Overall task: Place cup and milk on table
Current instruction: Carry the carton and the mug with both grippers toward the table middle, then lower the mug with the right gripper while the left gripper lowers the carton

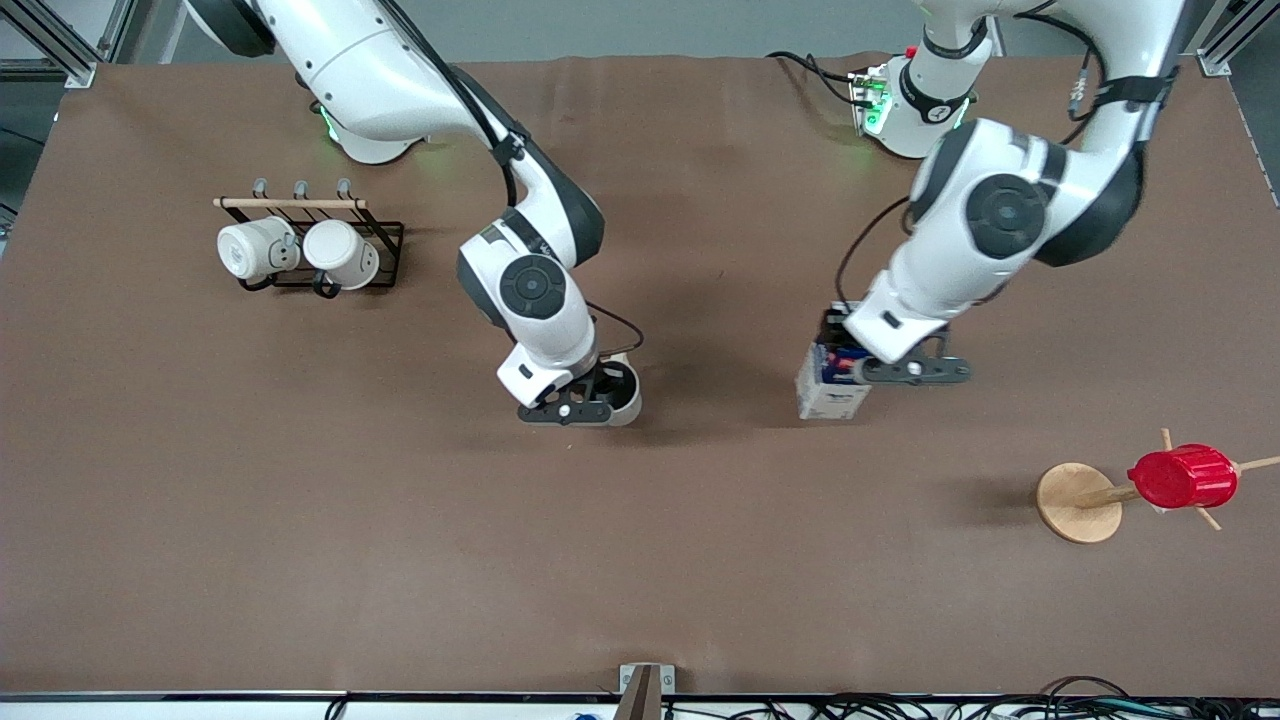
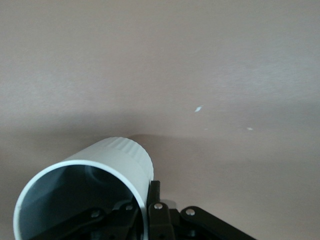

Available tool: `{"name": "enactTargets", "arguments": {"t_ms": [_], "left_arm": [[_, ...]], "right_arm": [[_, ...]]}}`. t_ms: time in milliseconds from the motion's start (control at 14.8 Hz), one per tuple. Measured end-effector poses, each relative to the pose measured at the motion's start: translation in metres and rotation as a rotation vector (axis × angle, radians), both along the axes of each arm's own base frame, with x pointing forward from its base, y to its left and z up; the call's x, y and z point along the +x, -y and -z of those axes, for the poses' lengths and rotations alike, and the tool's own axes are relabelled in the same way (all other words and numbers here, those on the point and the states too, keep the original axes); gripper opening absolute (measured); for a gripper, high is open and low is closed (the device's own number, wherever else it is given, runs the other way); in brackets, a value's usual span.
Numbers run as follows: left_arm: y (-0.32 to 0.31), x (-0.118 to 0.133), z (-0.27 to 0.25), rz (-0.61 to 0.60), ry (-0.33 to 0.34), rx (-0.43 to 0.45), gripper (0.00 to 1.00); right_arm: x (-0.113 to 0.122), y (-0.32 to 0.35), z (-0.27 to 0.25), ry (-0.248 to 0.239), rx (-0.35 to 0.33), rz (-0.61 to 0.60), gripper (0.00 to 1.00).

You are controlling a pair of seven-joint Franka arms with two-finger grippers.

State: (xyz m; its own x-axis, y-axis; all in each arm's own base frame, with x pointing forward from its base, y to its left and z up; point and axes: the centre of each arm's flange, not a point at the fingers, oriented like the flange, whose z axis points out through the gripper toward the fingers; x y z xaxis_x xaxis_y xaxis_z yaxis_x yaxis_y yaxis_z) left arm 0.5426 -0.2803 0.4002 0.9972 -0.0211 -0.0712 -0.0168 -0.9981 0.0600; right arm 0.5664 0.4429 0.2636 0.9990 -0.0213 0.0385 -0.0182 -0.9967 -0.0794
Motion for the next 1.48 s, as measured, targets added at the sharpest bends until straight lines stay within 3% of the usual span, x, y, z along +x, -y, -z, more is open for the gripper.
{"name": "enactTargets", "arguments": {"t_ms": [270, 675, 945, 1012, 1485], "left_arm": [[0.058, -0.007, 0.014, 0.01, -0.081, 0.011, 0.65], [0.11, 0.029, 0.052, 0.025, -0.197, -0.004, 0.65], [0.124, 0.046, 0.057, 0.026, -0.207, -0.026, 0.65], [0.126, 0.047, 0.056, 0.028, -0.208, -0.028, 0.65], [0.137, 0.041, 0.061, 0.045, -0.216, -0.023, 0.65]], "right_arm": [[-0.017, -0.023, 0.011, -0.011, 0.007, -0.018, 0.04], [-0.028, -0.035, 0.026, -0.007, -0.002, -0.037, 0.04], [-0.025, -0.035, 0.023, 0.01, -0.009, -0.044, 0.06], [-0.022, -0.034, 0.02, 0.016, -0.007, -0.042, 0.11], [-0.013, -0.03, 0.007, 0.04, -0.009, -0.038, 0.8]]}}
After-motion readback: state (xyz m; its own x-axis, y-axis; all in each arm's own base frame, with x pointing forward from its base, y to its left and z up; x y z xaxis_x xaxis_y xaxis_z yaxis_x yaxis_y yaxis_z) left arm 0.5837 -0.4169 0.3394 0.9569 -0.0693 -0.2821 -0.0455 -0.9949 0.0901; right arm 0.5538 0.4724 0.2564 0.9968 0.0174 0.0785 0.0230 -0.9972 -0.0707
